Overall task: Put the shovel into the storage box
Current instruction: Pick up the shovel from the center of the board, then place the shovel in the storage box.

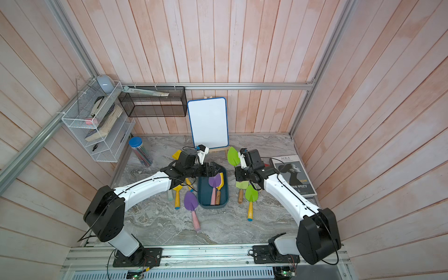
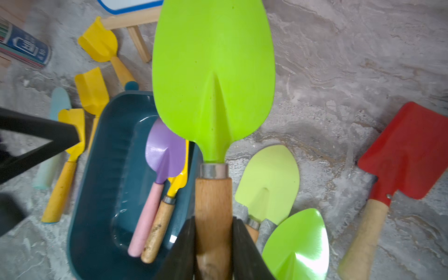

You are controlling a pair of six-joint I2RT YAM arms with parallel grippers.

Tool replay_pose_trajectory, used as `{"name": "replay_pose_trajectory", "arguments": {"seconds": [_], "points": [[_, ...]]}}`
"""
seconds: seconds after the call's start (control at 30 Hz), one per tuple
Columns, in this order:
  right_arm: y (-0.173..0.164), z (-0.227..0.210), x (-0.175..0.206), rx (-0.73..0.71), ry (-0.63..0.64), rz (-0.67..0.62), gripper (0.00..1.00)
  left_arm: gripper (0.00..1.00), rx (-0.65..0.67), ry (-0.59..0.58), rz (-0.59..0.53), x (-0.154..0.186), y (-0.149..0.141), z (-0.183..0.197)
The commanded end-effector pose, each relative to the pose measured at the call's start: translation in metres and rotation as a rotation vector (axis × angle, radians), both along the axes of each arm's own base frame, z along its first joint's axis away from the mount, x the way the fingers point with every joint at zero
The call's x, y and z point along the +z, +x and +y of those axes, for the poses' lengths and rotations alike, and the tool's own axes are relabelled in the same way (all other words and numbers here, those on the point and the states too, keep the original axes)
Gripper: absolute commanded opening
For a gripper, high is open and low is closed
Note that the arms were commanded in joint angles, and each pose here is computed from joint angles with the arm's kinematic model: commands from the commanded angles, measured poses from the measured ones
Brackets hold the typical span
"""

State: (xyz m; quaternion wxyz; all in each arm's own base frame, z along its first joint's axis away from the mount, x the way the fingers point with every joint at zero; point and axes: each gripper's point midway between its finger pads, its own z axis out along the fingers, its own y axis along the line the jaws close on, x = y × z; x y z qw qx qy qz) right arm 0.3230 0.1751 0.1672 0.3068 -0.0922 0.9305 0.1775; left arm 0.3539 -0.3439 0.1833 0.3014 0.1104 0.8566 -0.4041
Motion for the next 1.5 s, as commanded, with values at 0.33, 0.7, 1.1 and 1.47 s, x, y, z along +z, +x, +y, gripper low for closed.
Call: {"name": "replay_pose_trajectory", "arguments": {"seconds": [0.33, 0.7, 1.1, 1.47], "points": [[-0.022, 0.026, -0.002, 0.044, 0.076, 0.013, 0.0, 0.74, -0.028, -0.11, -0.015, 0.013, 0.01, -0.016], [-0.023, 0.046, 0.001, 0.074, 0.09, 0.004, 0.0, 0.52, -0.036, -0.118, 0.012, 0.004, 0.013, -0.023], [-0.026, 0.055, 0.003, 0.087, 0.099, 0.002, 0.0, 0.24, -0.027, -0.119, 0.028, -0.002, 0.016, -0.025], [-0.026, 0.056, 0.003, 0.084, 0.097, 0.001, 0.0, 0.0, -0.004, -0.099, 0.042, -0.009, 0.018, -0.021]]}}
